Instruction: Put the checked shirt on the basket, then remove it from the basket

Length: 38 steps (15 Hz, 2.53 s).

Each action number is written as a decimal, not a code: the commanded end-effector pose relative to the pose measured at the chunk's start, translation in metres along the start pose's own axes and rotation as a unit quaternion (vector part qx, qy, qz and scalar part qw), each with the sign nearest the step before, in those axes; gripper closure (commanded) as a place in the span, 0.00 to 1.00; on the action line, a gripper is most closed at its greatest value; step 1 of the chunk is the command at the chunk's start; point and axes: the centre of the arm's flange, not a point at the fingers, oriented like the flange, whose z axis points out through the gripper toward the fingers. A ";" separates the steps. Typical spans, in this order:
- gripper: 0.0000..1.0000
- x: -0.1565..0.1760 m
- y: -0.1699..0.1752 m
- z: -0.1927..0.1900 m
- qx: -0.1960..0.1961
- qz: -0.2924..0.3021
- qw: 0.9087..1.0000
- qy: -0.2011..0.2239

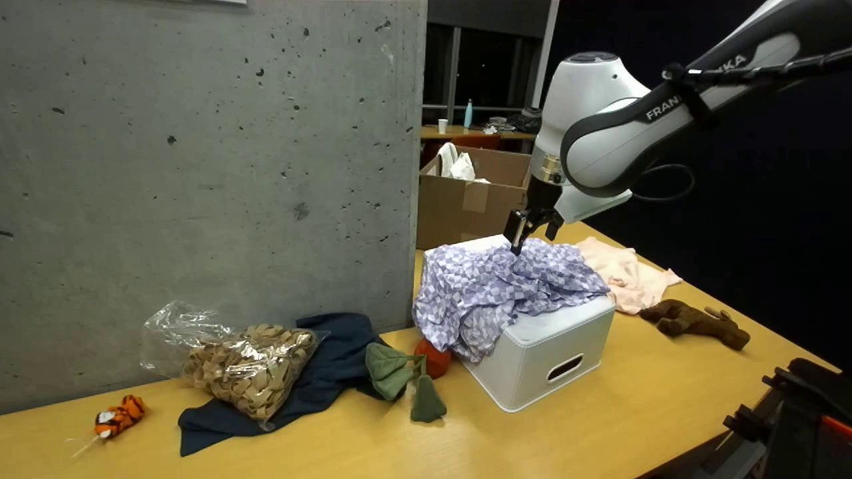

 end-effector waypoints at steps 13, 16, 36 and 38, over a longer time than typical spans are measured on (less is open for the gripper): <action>0.00 0.007 0.010 0.075 0.028 -0.009 0.999 -0.017; 0.00 -0.001 0.029 0.077 0.022 0.003 0.999 -0.025; 0.66 -0.005 0.027 0.043 0.024 0.011 1.000 -0.015; 0.66 -0.005 0.043 0.008 0.018 0.018 1.000 0.000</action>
